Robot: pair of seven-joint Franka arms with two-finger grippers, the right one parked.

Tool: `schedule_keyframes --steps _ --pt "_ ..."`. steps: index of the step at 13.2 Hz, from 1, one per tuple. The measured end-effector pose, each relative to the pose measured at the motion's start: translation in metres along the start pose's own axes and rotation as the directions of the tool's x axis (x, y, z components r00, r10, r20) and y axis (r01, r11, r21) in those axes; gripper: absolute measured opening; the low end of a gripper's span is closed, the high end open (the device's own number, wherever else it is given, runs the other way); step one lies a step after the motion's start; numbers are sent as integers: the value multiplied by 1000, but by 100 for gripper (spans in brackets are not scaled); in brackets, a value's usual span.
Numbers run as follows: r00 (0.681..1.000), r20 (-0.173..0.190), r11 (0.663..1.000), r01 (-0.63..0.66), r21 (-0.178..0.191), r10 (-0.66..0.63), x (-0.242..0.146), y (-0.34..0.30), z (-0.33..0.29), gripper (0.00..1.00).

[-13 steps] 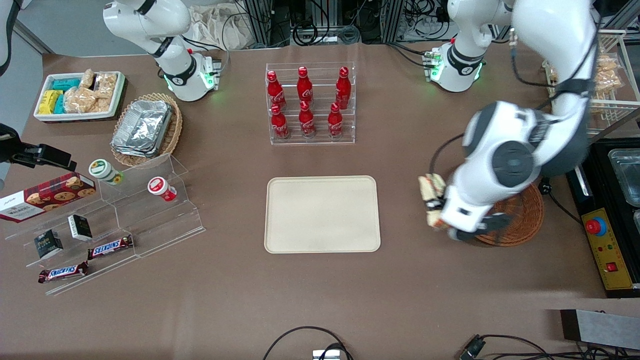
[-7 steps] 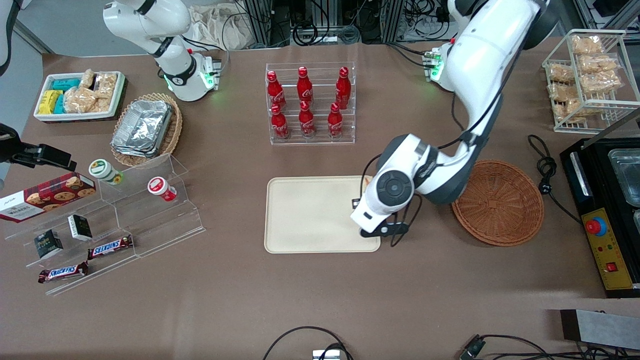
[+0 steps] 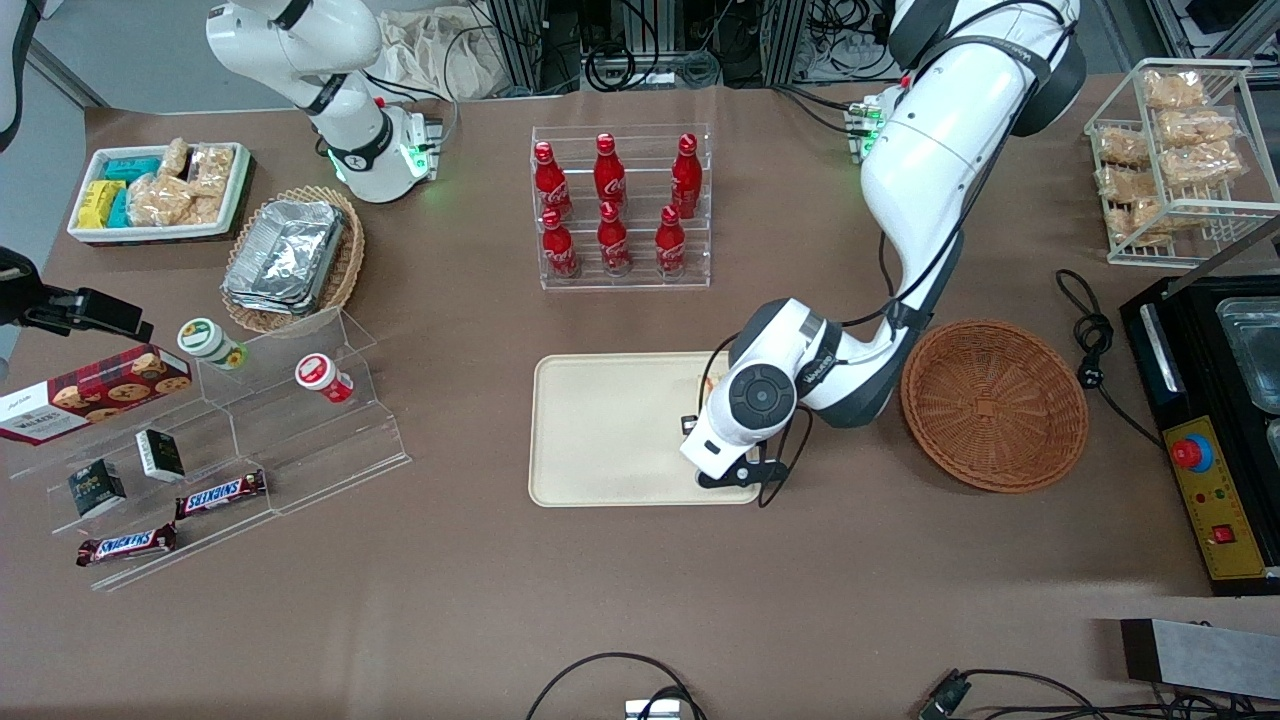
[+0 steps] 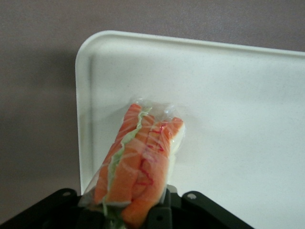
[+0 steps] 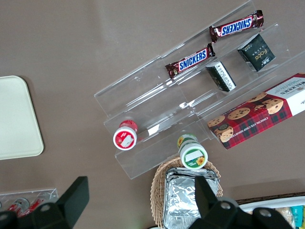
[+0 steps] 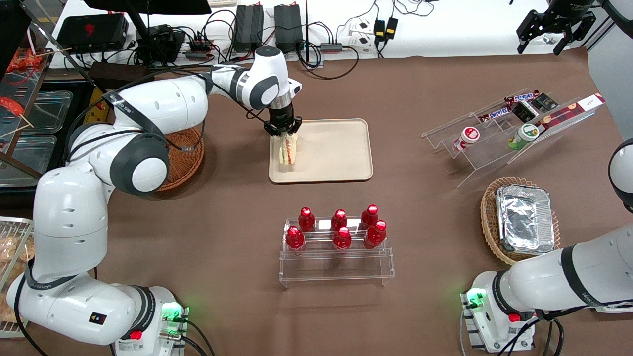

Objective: Place sandwich from basket to tray

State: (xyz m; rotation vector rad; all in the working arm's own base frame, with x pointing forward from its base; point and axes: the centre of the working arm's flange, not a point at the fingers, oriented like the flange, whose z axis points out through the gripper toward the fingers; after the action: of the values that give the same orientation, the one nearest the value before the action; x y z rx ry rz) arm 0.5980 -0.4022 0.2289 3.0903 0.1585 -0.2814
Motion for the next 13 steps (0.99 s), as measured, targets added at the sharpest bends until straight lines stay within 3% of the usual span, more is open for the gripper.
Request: schedule_keyframes --steps 4,7,10,12,13 --pt "1000 4 997 -2 80 2 -1 -7 -3 71" --pt "999 -51 998 18 65 -15 5 -13 -52 100" --pt "992 -105 995 77 61 -71 14 -56 -140 100" --pt "991 -103 993 89 73 -82 16 -103 -188 100" --pt "993 -94 995 83 62 -77 15 -125 -200 100"
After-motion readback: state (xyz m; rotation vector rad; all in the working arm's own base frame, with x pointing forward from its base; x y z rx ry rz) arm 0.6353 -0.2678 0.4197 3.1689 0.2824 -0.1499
